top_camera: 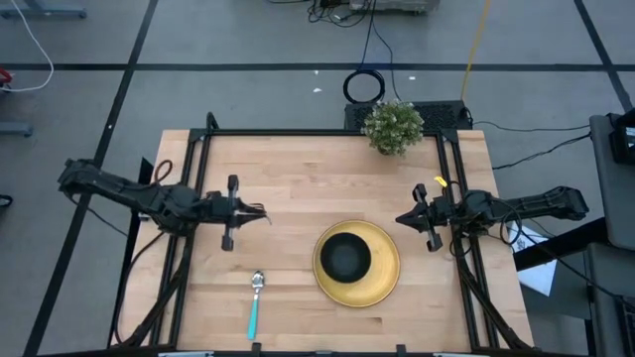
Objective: Set table place
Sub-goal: Put the blue fork on the yellow plate to the right of the black bowl
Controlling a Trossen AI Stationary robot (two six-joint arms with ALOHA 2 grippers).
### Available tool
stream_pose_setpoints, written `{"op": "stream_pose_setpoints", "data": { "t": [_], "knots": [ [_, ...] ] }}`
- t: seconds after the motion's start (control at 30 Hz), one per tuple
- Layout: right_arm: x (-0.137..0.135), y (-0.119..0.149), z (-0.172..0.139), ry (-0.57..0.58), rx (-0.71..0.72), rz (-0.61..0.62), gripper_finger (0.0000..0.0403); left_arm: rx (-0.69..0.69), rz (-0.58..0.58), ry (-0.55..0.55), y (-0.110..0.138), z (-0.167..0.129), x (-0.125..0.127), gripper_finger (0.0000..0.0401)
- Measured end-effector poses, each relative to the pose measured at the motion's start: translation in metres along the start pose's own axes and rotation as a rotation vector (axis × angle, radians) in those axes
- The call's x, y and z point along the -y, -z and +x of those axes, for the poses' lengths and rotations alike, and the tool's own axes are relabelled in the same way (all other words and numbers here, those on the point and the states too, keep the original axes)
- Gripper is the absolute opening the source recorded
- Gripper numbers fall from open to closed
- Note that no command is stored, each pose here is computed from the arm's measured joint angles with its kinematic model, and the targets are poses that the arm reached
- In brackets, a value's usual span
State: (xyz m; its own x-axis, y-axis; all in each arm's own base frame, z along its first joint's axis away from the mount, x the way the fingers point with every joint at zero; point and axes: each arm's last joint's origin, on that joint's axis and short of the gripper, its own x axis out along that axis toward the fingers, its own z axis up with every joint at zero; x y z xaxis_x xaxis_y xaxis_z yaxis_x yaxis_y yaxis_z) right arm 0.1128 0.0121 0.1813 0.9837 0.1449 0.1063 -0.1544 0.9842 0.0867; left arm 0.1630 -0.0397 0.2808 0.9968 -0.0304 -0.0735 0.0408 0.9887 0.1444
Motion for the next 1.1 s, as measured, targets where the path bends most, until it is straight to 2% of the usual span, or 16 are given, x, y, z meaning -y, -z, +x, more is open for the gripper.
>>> {"op": "stream_pose_setpoints", "data": {
  "t": [0.33, 0.53, 0.7, 0.93, 1.1],
  "knots": [
    [0.000, 0.002, 0.000, 0.002, -0.025, 0.001, 0.0000, 0.052, -0.149, -0.094, 0.070, -0.005, -0.009, 0.0005],
    [0.000, 0.002, 0.000, 0.002, -0.025, -0.004, 0.0000, 0.083, -0.166, -0.187, 0.104, -0.012, -0.016, 0.0005],
    [0.000, 0.002, 0.000, 0.002, -0.025, -0.006, 0.0000, 0.077, -0.205, -0.215, 0.110, -0.013, -0.022, 0.0005],
    [0.000, 0.003, 0.000, 0.003, -0.026, -0.006, 0.0000, 0.093, -0.225, -0.196, 0.106, -0.012, -0.026, 0.0005],
    [0.000, 0.004, 0.000, 0.004, -0.043, -0.005, 0.0000, 0.048, -0.297, -0.227, 0.100, -0.009, -0.032, 0.0005]
  ]
}}
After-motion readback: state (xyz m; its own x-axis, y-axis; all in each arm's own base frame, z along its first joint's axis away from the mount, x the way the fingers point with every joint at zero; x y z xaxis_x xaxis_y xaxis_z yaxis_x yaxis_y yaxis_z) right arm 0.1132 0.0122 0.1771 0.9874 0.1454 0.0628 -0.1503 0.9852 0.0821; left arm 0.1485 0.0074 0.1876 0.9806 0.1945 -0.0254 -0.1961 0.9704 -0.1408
